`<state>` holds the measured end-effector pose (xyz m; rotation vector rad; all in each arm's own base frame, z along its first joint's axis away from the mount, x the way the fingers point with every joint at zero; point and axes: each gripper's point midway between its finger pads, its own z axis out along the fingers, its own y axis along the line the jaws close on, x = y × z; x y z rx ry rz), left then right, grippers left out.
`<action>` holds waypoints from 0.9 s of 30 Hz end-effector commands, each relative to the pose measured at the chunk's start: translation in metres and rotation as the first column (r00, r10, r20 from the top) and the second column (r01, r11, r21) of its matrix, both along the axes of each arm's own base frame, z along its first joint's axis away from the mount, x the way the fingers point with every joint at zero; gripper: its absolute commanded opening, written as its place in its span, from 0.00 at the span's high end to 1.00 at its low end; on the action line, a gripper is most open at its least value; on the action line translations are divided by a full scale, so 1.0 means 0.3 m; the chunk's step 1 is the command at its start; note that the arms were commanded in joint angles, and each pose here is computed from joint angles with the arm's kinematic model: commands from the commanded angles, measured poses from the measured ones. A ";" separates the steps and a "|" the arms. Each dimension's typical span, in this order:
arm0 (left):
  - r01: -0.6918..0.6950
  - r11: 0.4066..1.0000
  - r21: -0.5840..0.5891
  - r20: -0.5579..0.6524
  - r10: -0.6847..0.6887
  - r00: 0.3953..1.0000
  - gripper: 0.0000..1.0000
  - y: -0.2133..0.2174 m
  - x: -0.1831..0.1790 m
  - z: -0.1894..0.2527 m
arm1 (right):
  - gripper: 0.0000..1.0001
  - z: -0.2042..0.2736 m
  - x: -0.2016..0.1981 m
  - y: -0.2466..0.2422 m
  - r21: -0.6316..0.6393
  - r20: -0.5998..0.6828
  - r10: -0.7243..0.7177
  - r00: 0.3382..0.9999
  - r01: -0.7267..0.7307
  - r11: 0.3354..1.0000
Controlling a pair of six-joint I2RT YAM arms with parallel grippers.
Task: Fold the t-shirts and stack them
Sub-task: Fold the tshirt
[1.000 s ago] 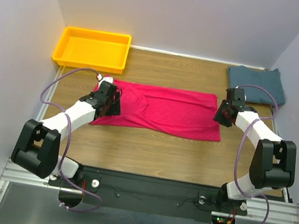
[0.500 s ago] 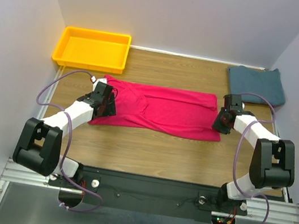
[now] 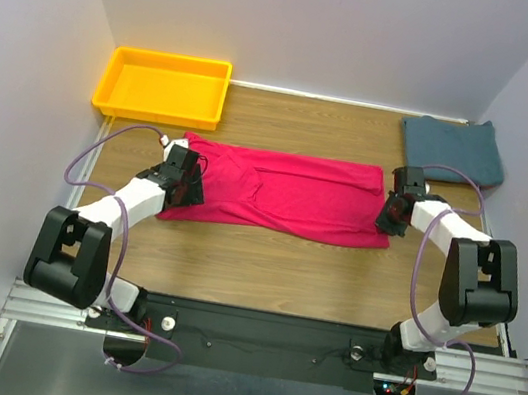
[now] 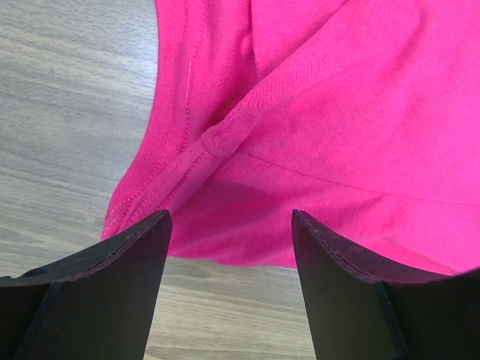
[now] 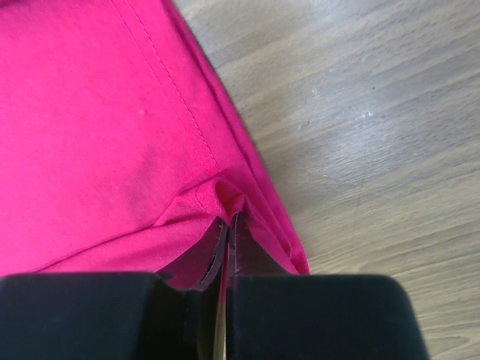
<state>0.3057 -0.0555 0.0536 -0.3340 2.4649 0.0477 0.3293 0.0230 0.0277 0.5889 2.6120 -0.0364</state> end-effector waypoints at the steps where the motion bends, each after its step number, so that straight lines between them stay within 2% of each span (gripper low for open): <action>1: -0.013 1.000 0.005 -0.031 0.014 0.999 0.24 0.009 -0.015 -0.034 | 0.99 0.134 0.094 -0.021 -0.022 0.135 -0.014 0.991 0.017 1.000; 17: -0.015 1.000 0.008 -0.092 0.016 0.996 0.28 0.013 -0.035 -0.083 | 0.99 0.224 0.195 -0.037 -0.052 0.164 -0.017 0.986 0.026 0.998; 27: -0.022 1.000 0.009 -0.095 0.023 0.995 0.28 0.017 -0.039 -0.084 | 0.98 0.202 0.259 -0.060 -0.068 0.148 -0.027 0.989 0.038 0.997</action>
